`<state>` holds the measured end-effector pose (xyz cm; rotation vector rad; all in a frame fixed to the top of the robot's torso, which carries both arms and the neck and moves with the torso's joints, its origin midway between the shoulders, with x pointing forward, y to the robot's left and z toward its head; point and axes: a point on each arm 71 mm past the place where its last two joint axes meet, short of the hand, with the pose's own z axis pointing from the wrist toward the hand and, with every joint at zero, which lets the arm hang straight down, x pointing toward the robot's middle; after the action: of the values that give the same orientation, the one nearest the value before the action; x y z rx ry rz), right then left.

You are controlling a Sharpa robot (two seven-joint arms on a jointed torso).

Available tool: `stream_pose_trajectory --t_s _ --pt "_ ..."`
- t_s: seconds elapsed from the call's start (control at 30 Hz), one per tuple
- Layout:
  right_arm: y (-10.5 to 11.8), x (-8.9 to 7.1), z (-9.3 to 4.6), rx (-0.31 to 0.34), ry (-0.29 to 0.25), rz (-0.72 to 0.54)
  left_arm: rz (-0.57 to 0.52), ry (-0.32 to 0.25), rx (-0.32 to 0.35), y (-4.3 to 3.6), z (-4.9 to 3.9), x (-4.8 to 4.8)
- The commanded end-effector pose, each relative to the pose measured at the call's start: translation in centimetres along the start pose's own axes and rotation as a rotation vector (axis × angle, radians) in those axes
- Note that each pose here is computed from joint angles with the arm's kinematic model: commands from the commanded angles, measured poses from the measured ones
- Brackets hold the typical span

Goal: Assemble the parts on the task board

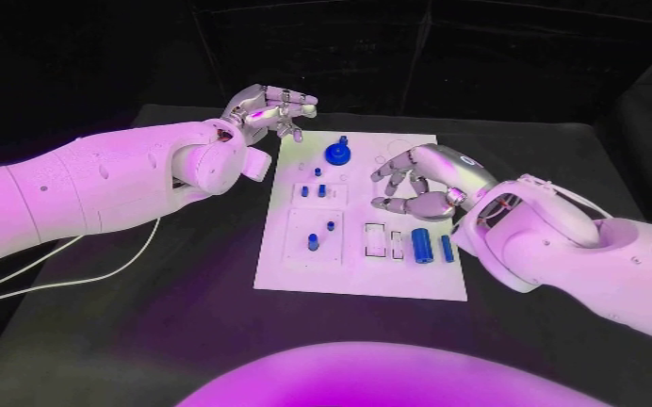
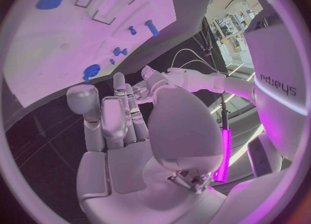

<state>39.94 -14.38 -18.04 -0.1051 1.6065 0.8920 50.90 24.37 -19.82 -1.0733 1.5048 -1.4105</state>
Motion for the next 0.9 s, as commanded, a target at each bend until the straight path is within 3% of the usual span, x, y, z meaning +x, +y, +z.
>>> stream_pose_trajectory --t_s 0.03,0.3,0.43,0.6,0.9 --pt "-2.1 -0.6 -1.0 0.183 0.047 0.145 -0.004 0.003 0.008 -0.14 0.00 0.02" --pt "-5.6 -1.5 -3.6 0.418 0.094 0.070 -0.004 0.004 0.008 -0.13 -0.05 0.03" --pt "-6.5 -1.4 -4.6 0.476 0.110 0.036 -0.005 0.005 0.008 -0.14 -0.12 0.03" --pt "-7.1 0.0 -5.4 0.510 0.148 0.019 -0.006 0.006 0.008 -0.16 -0.20 0.02" --pt "-7.2 2.4 -5.4 0.512 0.247 -0.002 -0.006 0.006 0.007 -0.17 -0.28 -0.02"
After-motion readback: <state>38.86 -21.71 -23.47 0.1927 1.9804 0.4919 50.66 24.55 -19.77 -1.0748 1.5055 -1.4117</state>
